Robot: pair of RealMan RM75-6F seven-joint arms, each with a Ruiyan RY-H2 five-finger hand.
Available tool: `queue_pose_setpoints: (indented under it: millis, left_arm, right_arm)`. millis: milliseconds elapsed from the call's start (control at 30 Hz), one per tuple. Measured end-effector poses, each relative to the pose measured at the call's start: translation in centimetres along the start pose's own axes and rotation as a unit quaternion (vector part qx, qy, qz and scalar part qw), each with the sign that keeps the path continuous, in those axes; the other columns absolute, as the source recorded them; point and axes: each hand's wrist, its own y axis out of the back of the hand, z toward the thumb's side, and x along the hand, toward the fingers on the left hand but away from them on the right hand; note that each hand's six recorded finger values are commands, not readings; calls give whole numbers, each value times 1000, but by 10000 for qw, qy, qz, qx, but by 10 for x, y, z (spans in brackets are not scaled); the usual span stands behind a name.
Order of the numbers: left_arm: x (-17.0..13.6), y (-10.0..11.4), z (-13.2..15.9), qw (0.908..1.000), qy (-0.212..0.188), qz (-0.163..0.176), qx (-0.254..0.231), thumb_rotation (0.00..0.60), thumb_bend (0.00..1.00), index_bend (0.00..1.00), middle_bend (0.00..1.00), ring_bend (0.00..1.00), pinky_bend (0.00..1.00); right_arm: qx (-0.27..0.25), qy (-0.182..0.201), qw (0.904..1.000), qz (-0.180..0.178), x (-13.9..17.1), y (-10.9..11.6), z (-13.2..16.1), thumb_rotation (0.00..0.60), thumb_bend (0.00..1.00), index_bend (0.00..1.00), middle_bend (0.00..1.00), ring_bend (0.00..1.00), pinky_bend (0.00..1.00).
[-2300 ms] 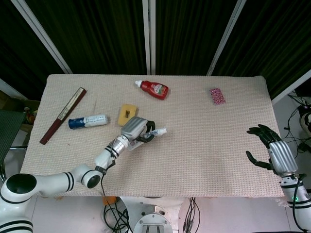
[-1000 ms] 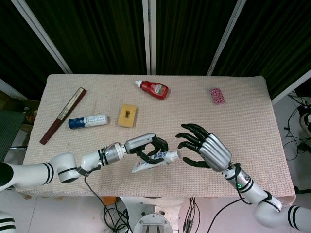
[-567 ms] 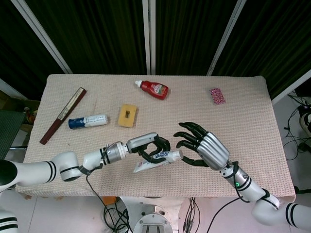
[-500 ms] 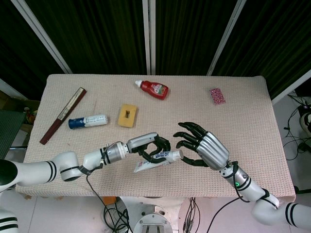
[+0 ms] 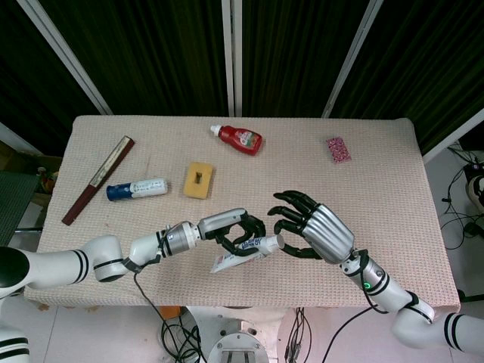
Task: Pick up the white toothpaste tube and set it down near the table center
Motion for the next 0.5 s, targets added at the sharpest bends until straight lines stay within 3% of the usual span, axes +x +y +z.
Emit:
queue_pose_setpoints:
  millis: [500]
  left_arm:
    - [-3, 2, -12, 9991, 335, -59, 256, 556, 682, 829, 905, 808, 660]
  right_arm:
    - [376, -78, 9984, 421, 1, 7, -1, 600, 510, 661, 384, 153, 253]
